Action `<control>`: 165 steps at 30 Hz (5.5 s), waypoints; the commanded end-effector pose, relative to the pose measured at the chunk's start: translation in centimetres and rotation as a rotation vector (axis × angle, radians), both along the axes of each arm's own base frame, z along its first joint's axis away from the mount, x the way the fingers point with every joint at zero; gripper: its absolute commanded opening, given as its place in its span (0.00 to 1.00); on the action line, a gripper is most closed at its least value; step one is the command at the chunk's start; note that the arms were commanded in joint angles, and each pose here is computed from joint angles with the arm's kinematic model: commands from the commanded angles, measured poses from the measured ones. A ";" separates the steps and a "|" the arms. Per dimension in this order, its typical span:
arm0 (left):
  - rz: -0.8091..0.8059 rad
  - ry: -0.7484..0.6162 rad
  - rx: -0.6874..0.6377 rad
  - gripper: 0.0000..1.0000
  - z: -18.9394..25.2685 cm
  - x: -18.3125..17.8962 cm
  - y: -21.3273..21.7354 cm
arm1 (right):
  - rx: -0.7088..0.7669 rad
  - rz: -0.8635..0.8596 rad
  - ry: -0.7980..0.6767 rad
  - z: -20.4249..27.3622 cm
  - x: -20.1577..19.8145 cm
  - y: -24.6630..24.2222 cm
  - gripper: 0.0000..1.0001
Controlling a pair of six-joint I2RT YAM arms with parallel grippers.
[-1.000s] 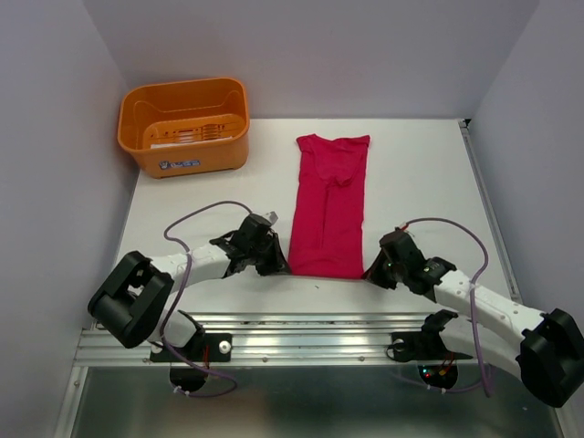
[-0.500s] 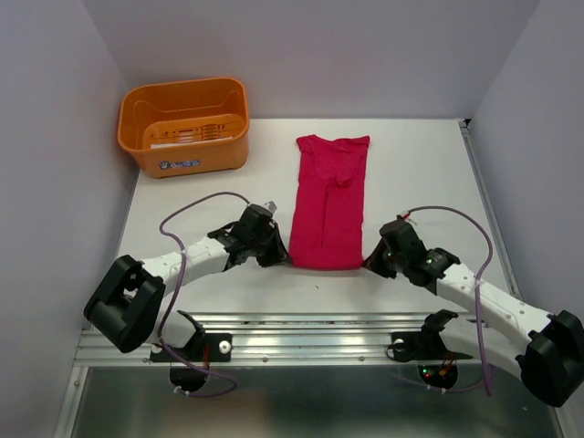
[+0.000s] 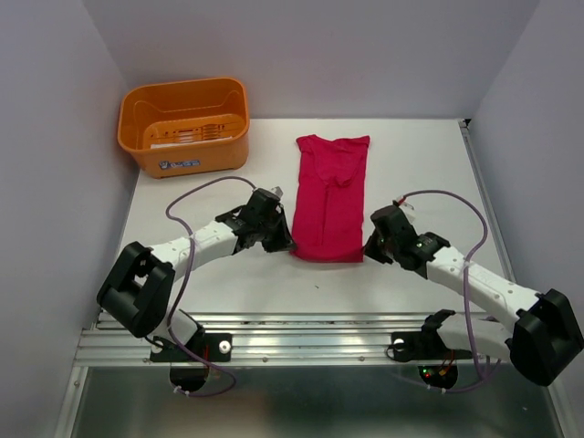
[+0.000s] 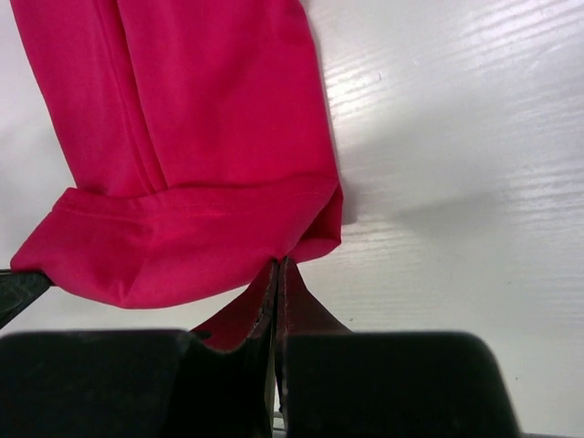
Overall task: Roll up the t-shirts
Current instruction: Roll the T-shirt to the center of the board.
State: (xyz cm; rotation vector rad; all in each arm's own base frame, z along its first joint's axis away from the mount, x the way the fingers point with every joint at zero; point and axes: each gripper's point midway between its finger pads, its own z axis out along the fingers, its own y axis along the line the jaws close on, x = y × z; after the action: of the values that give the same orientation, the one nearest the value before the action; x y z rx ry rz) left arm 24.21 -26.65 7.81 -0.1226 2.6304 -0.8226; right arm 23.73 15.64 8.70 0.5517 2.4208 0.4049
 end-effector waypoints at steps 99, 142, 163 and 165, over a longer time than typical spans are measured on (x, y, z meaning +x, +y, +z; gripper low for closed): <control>-0.061 -0.197 0.329 0.00 -2.2 10.8 -3.4 | -0.181 0.054 0.014 -4.7 9.8 0.7 0.01; -0.202 -0.059 0.242 0.00 -4.9 2.0 -2.5 | -0.065 0.142 0.107 -6.8 4.0 1.9 0.01; -0.083 -0.129 0.184 0.47 0.5 -3.0 1.9 | -0.006 0.122 0.029 -1.2 -1.9 0.6 0.42; -0.072 -0.128 0.161 0.56 0.3 -3.0 1.9 | 0.025 0.123 0.047 -1.9 -2.6 0.8 0.42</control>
State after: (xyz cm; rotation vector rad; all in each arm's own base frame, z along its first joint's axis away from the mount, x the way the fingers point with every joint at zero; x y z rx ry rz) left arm 21.29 -25.55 8.42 0.1232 2.5901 -0.6173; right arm 22.75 16.93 8.61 0.3819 2.4552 0.4824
